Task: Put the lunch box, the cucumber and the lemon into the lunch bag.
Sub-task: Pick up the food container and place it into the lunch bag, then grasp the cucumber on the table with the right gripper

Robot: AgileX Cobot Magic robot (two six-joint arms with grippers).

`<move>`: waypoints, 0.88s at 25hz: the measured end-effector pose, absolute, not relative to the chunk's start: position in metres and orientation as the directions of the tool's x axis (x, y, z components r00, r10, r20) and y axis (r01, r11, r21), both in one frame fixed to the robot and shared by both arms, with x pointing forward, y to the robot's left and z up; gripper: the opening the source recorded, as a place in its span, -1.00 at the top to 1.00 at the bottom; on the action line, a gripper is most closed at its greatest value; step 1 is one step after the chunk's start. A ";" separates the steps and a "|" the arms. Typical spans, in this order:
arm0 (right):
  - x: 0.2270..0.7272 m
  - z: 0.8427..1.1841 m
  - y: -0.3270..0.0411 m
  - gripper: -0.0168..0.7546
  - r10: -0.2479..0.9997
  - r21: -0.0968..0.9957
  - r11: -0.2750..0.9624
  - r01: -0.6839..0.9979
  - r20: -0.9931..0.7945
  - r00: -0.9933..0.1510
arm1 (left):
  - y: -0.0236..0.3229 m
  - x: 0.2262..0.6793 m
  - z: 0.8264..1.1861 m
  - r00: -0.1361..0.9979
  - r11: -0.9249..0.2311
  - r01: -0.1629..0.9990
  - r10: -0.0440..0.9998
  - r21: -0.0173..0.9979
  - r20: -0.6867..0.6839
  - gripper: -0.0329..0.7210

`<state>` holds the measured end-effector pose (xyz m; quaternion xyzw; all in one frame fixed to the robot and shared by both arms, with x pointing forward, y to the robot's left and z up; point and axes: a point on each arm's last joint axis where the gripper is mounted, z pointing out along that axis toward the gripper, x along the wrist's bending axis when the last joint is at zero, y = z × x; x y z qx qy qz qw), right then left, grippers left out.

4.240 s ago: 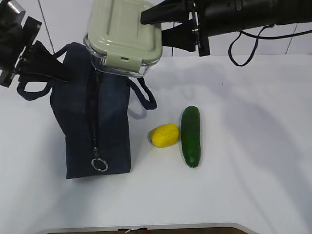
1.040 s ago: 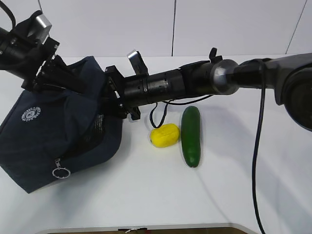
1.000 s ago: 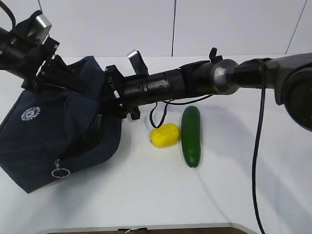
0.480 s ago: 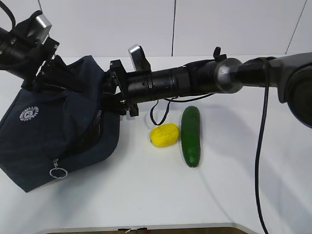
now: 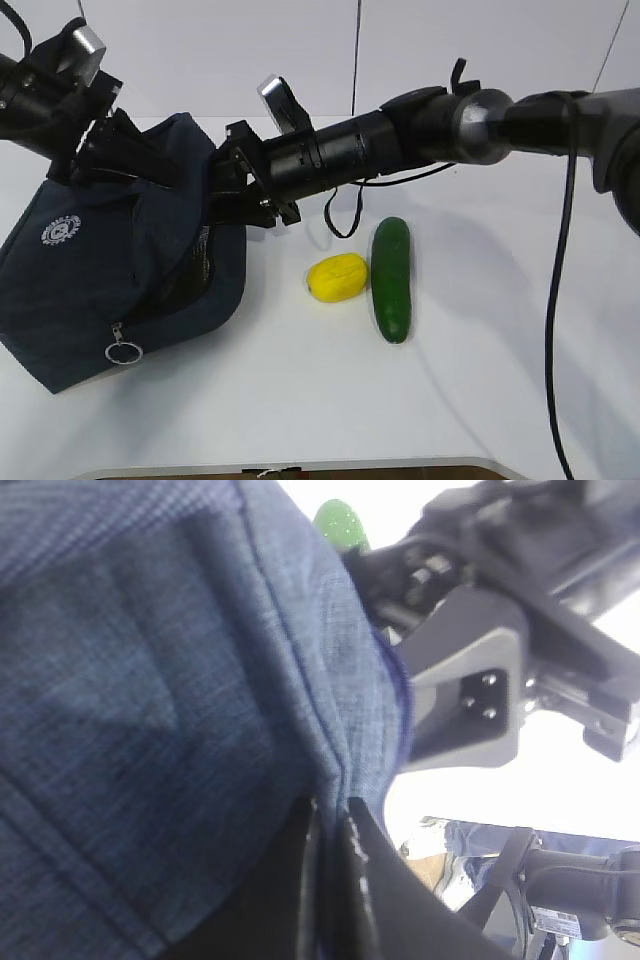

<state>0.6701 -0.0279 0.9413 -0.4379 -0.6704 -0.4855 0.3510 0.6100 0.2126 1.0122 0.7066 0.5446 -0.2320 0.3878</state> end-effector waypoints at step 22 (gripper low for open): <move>0.662 1.035 -0.071 -0.21 0.768 0.337 0.302 0.892 0.467 -0.437 | 0.212 0.610 1.013 0.306 -0.108 0.947 0.587 0.303 -0.750 0.95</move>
